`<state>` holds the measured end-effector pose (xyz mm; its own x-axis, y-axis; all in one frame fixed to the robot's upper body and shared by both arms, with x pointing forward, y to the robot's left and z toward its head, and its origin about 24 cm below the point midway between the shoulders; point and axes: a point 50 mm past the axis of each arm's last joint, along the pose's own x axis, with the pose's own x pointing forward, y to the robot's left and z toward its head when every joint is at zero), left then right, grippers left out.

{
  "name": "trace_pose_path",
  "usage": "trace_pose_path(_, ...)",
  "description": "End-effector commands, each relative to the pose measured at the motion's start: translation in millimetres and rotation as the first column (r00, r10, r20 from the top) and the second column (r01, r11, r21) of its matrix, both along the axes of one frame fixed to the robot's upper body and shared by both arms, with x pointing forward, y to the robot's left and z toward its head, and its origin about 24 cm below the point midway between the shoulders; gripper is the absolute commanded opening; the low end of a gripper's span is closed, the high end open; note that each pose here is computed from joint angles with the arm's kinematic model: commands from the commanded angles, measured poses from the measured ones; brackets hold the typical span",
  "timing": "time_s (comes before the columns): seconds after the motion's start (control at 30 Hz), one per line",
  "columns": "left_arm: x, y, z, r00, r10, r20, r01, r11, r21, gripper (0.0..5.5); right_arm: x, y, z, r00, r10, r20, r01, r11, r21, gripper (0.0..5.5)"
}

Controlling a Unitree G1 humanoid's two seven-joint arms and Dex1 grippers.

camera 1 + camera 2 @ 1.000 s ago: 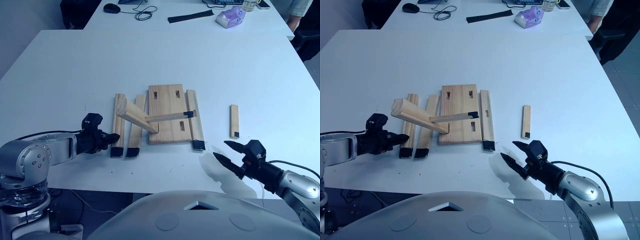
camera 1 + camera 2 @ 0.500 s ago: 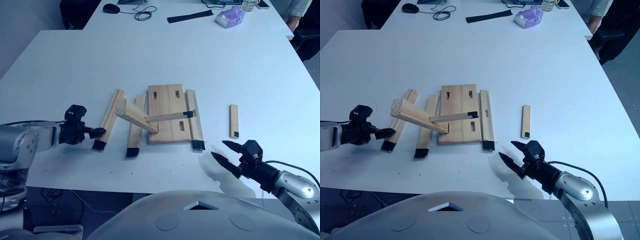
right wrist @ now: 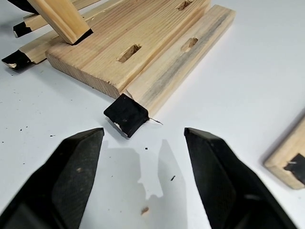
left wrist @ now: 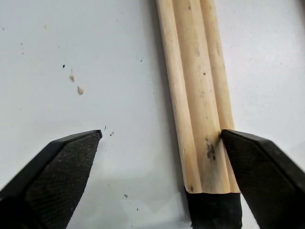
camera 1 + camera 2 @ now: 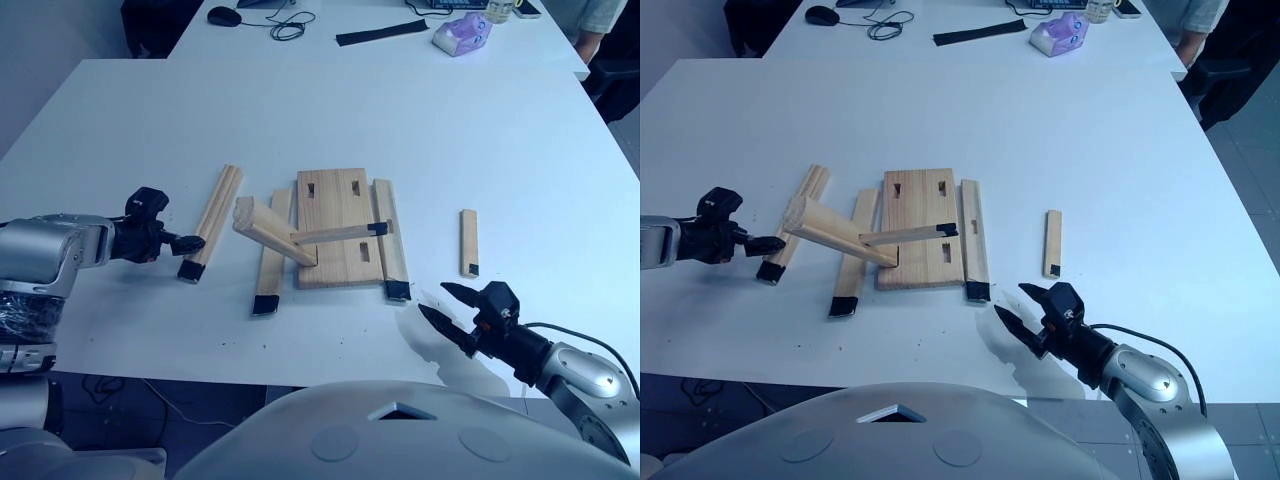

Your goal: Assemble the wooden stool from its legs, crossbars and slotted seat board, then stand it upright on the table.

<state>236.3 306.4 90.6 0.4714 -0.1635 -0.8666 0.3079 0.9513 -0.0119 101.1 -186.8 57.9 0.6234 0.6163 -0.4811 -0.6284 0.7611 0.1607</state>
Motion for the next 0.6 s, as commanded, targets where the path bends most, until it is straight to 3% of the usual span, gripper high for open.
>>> trace_pose_path(0.03, 6, -1, 8, 1.0, -0.006, 0.007, 0.006, 1.0, 0.005, 4.66, 2, 0, 1, 1.0, -0.005, 0.019, 0.005, 1.0, -0.008, 3.09)
trace_pose_path(0.23, 13, -9, 16, 0.999, -0.035, 0.015, 0.035, 0.999, -0.007, 4.66, 4, 4, -1, 0.999, -0.017, 0.029, 0.017, 1.0, 0.0, 3.09)
trace_pose_path(0.6, -13, -11, -28, 0.998, 0.006, -0.068, -0.006, 1.0, 0.001, 4.66, 12, -1, 2, 0.999, 0.021, 0.041, -0.02, 1.0, -0.015, 3.09)
